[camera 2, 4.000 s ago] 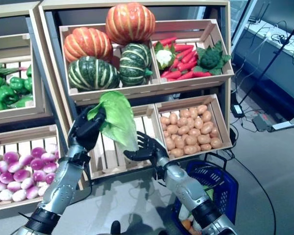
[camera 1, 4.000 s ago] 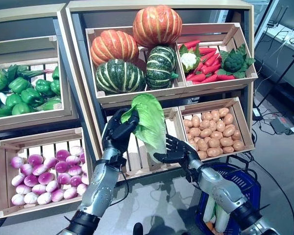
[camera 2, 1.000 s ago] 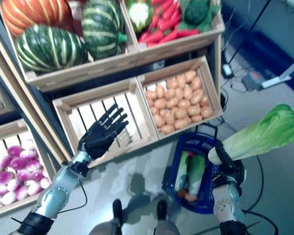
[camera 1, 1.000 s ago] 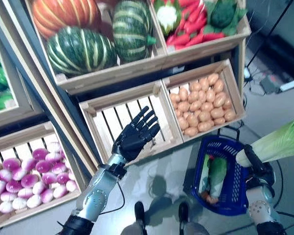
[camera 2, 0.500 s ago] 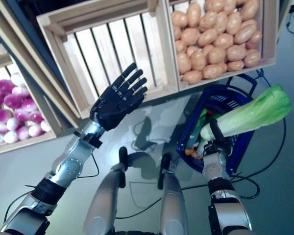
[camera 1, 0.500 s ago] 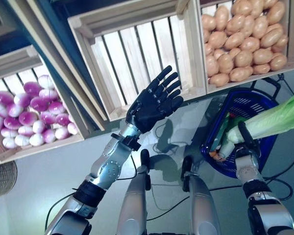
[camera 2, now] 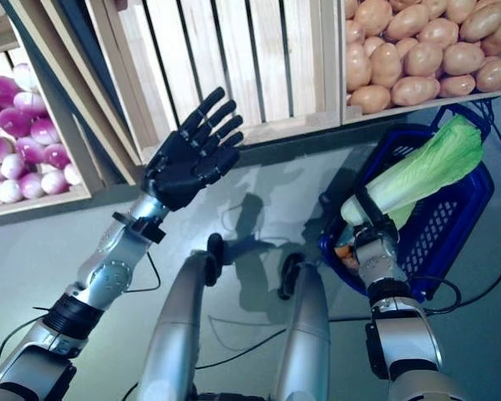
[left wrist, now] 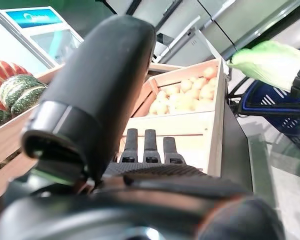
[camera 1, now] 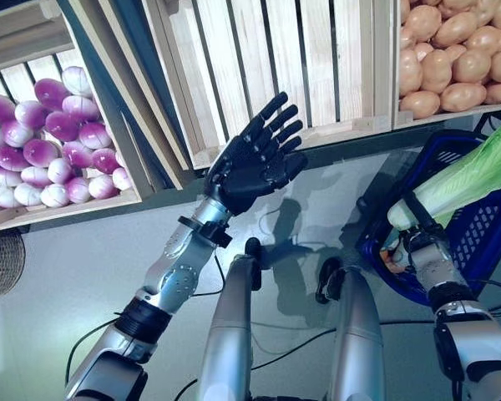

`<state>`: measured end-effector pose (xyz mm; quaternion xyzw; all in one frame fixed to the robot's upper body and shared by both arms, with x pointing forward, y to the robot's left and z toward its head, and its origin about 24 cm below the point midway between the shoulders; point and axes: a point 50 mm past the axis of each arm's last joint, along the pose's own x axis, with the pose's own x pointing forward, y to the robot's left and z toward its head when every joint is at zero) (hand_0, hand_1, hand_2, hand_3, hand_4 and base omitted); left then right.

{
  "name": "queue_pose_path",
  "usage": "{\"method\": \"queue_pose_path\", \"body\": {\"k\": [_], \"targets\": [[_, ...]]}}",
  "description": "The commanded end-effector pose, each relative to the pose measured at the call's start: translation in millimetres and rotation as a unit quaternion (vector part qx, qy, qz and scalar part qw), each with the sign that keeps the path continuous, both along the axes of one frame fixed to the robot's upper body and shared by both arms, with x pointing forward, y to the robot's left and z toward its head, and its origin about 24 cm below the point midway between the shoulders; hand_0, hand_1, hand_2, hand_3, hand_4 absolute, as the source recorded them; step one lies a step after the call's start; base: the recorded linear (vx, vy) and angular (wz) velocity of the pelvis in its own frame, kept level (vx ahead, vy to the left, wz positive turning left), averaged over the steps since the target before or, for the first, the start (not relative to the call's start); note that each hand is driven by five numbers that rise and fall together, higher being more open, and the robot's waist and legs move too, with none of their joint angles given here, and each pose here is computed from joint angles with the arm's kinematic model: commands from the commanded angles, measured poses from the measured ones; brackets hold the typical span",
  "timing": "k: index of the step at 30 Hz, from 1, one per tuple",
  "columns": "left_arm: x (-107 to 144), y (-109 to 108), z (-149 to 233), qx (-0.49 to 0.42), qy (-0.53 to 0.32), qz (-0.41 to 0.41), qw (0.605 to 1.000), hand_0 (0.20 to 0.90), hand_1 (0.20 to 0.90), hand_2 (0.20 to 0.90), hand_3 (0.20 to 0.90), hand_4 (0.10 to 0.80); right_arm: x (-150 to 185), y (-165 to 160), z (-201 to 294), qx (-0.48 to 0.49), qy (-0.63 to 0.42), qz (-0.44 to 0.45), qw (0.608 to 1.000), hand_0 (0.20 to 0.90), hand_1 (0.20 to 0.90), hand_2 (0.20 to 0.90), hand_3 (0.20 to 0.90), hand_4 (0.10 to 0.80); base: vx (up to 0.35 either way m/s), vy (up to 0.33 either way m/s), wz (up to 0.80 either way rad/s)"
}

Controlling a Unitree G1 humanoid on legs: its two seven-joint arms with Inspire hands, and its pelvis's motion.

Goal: Put vegetables into the basket

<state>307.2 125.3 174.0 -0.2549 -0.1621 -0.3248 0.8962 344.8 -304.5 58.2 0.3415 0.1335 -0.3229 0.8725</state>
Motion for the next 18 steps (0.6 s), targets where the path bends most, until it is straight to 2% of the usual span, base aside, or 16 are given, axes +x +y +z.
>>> {"method": "queue_pose_path", "body": {"k": [1,7,11,18], "targets": [[-24,-23,63,-0.055,-0.152,-0.078,0.984,0.900,0.900,0.900,0.900,0.800,-14,-36,5,-0.012,0.048,-0.049,0.998,0.300,0.300,0.300,0.300,0.400,0.093,-0.074,0.03],[-26,-23,60,-0.043,-0.146,-0.078,0.985,0.900,0.900,0.900,0.900,0.800,-35,-39,-26,0.020,0.145,-0.057,0.987,0.300,0.300,0.300,0.300,0.400,0.045,-0.034,0.04],[-28,-23,55,-0.043,-0.134,-0.076,0.987,0.900,0.900,0.900,0.900,0.800,-49,-36,-46,0.062,0.166,-0.072,0.982,0.300,0.300,0.300,0.300,0.400,0.047,-0.018,0.00],[-33,-24,54,-0.042,-0.132,-0.084,0.987,0.900,0.900,0.900,0.900,0.800,-69,-30,-74,0.074,0.218,-0.048,0.972,0.300,0.300,0.300,0.300,0.400,0.013,-0.006,0.02]]}}
